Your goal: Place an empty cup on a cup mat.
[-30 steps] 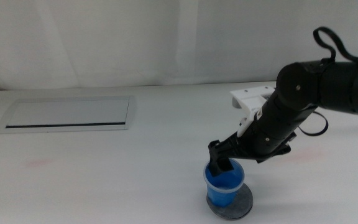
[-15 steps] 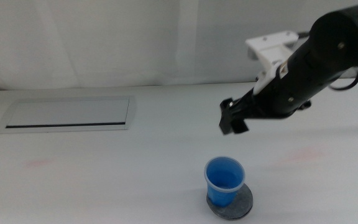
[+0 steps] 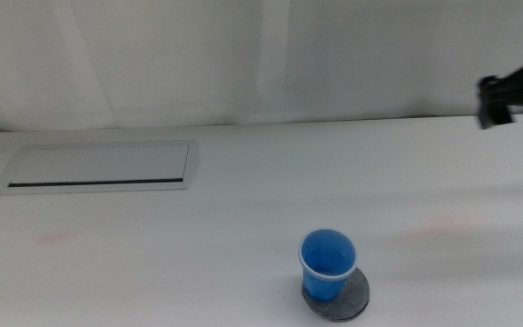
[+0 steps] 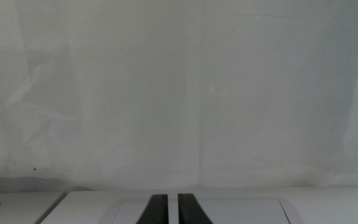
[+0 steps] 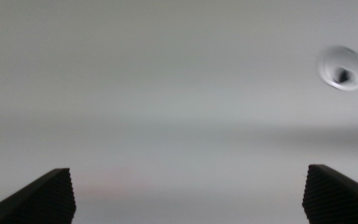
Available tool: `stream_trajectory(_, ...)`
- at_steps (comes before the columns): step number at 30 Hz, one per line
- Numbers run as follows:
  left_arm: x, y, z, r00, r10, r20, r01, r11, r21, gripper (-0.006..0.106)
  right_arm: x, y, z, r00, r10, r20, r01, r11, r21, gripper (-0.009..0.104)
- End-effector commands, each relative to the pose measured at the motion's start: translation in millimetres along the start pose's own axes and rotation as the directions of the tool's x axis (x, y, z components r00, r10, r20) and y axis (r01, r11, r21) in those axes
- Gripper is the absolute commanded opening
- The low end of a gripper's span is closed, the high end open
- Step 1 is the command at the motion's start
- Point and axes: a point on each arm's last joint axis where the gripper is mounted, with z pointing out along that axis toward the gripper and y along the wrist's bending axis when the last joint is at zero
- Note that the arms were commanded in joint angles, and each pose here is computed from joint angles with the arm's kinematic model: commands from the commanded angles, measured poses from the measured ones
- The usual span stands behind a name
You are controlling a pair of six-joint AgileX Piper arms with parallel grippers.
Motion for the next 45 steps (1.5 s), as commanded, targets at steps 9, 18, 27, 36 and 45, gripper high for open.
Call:
stream_trajectory(9, 12.7, -0.1, 0.4, 0.999, -0.008, -0.033, 0.008, 1.0, -0.002, -0.003, 6.1, -45.5, -0.4, 0.996, 0.085, -0.006, -0.085, 0.996, -0.002, 0.103)
stream_trajectory(18, 12.7, -0.1, 0.4, 0.999, -0.008, -0.033, 0.008, 1.0, -0.002, -0.003, 5.3, -46.0, -0.4, 0.997, 0.078, 0.004, -0.078, 0.997, 0.003, 0.103)
stream_trajectory(27, 12.7, -0.1, 0.4, 0.999, -0.008, -0.033, 0.008, 1.0, -0.002, -0.003, 22.9, -43.3, -40.6, 0.994, 0.075, 0.08, -0.074, 0.997, -0.011, 0.103)
stream_trajectory(36, 12.7, -0.1, 0.4, 0.999, -0.008, -0.033, 0.008, 1.0, -0.002, -0.003, 91.5, -36.8, -135.3, 0.947, 0.082, 0.31, -0.092, 0.996, 0.016, 0.103)
stream_trajectory(45, 12.7, -0.1, 0.4, 0.999, -0.008, -0.033, 0.008, 1.0, -0.002, -0.003, 205.8, -18.5, -193.5, 0.828, 0.085, 0.554, -0.124, 0.992, 0.032, 0.103)
